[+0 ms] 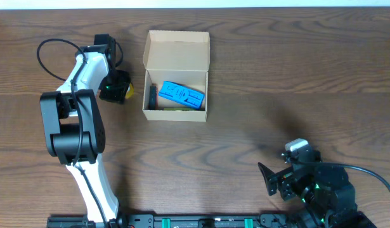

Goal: Pack container
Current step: 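Move the left gripper to the yellow tape roll and grasp it, then carry the yellow tape roll into the cardboard box and release it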

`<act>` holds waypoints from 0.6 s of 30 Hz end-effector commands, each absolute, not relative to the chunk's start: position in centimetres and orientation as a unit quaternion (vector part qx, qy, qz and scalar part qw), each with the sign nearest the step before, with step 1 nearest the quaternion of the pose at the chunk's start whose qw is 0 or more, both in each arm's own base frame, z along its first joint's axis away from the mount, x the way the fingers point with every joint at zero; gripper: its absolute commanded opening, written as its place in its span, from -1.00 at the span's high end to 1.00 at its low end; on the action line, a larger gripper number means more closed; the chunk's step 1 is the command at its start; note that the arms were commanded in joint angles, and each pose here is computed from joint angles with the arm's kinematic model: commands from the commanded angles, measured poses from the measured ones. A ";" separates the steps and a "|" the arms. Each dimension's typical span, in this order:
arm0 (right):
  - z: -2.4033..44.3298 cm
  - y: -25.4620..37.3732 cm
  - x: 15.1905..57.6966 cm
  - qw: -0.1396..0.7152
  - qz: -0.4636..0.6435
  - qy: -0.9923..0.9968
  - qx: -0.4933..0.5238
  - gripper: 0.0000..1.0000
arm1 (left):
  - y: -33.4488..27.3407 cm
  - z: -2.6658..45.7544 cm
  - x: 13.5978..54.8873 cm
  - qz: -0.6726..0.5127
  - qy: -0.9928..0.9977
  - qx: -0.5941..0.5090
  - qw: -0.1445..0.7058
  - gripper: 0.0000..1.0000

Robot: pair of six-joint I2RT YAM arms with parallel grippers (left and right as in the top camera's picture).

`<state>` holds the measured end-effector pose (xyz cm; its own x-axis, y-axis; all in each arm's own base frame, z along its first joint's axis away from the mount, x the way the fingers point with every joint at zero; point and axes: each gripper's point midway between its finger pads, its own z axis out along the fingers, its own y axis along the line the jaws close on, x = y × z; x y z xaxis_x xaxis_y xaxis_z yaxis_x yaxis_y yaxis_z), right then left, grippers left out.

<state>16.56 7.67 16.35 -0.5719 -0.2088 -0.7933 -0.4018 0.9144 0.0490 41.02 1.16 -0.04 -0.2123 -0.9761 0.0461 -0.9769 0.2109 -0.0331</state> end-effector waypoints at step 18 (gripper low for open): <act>16.3 7.5 16.6 0.430 0.114 0.881 -0.161 -0.99 | 1.7 14.3 43.3 0.092 -0.829 0.522 -0.179 0.89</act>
<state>16.56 7.67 16.35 -0.5719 -0.2088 -0.7933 -0.4016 0.9145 0.0488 43.25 1.82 9.37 -0.3002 -0.9498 -0.0881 -0.9113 0.3128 -0.2678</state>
